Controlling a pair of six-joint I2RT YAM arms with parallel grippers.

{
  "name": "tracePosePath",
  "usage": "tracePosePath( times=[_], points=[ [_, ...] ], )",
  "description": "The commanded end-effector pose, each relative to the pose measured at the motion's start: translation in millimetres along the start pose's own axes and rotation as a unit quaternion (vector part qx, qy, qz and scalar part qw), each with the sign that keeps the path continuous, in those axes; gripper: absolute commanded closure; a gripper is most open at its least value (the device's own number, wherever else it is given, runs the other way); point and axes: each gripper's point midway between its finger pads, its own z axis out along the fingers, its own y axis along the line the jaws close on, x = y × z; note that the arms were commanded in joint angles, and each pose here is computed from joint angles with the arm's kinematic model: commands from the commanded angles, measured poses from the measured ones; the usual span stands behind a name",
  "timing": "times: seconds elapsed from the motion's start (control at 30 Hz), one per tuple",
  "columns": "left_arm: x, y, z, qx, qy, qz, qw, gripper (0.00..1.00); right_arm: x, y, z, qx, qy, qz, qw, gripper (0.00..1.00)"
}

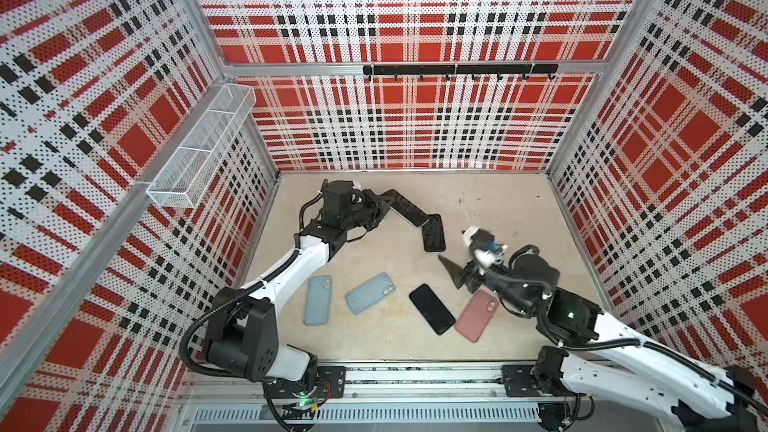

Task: Put the phone into the phone case

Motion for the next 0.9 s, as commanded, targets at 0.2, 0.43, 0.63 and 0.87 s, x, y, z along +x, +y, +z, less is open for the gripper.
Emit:
tracePosePath(
  times=[0.2, 0.43, 0.63, 0.87],
  points=[
    [-11.4, -96.4, -23.5, 0.235, -0.06, 0.054, 0.969, 1.0, -48.9, -27.9, -2.9, -0.14, -0.116, 0.475, 0.861, 0.19],
    [4.2, -106.5, -31.7, 0.267, -0.068, 0.059, 0.96, 1.0, -54.6, -31.5, 32.4, -0.225, -0.144, 0.575, 0.773, 0.25],
    [12.4, -105.9, -33.5, 0.272, -0.061, 0.055, 0.959, 1.0, -60.8, -32.5, 57.3, -0.229, -0.142, 0.586, 0.764, 0.27],
    [19.8, -109.0, -34.4, 0.285, -0.054, 0.053, 0.956, 1.0, -55.1, -21.1, 88.0, -0.249, -0.12, 0.601, 0.75, 0.32]
  ],
)
